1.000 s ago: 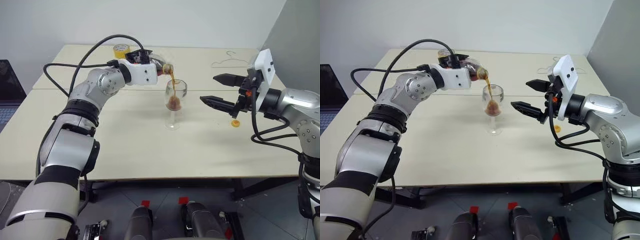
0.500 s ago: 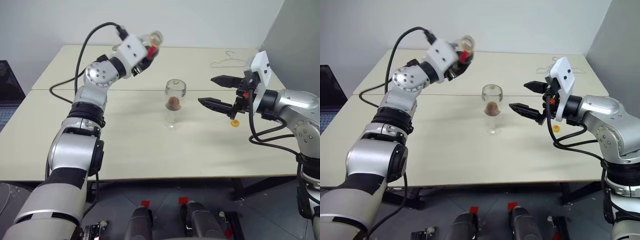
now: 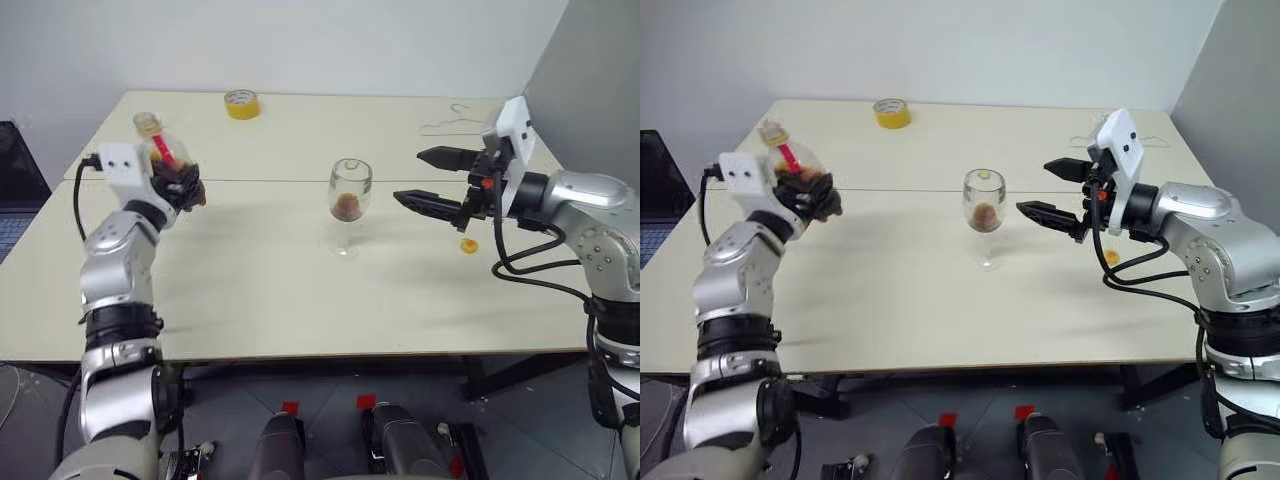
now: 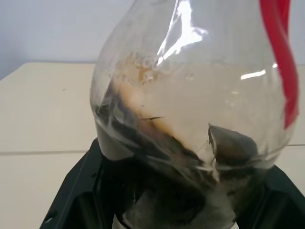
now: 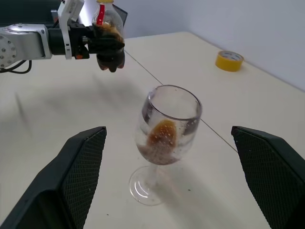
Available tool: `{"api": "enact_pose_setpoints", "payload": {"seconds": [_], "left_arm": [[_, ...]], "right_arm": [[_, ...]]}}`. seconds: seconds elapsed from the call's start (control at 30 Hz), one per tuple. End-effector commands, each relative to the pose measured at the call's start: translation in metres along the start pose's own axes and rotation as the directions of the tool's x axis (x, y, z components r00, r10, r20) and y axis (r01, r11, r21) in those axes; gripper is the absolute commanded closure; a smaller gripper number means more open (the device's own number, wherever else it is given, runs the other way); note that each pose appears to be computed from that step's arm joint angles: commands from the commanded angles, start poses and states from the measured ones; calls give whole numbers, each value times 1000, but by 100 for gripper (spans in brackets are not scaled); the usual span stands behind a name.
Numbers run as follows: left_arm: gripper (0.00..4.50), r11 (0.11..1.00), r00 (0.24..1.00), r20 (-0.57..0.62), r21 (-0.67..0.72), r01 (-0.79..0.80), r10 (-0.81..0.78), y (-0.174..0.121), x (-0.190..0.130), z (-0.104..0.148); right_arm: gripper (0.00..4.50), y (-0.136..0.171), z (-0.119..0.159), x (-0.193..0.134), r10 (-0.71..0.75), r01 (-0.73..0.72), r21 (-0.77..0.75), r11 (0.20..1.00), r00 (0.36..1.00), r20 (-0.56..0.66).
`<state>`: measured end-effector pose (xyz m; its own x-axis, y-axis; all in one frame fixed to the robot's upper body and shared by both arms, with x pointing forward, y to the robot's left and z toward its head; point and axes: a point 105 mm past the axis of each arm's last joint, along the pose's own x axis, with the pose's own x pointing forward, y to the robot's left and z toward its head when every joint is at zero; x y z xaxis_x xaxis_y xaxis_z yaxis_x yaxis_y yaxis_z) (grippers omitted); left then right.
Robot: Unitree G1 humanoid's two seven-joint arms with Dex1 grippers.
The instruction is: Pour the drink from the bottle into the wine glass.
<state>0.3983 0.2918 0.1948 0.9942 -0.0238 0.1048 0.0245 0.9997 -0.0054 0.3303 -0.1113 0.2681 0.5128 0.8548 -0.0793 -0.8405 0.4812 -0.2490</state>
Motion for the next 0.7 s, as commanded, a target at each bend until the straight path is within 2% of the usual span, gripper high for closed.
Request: {"api": "enact_pose_setpoints", "payload": {"seconds": [0.03,0.17,0.43,0.7], "left_arm": [[157,1000,998,61,-8,-22,23,-1,-11,11],[157,998,998,21,-3,-59,59,0,-22,-14],[157,996,996,-19,0,-90,90,-1,-31,-44],[157,997,995,-55,5,-80,80,-6,-29,-60]], "right_arm": [[0,0,17,2,19,-17,-64,998,999,38],[0,0,18,5,40,-37,-69,997,999,37],[0,4,17,8,64,-62,-66,996,997,35],[0,6,17,8,66,-64,-68,996,997,33]]}}
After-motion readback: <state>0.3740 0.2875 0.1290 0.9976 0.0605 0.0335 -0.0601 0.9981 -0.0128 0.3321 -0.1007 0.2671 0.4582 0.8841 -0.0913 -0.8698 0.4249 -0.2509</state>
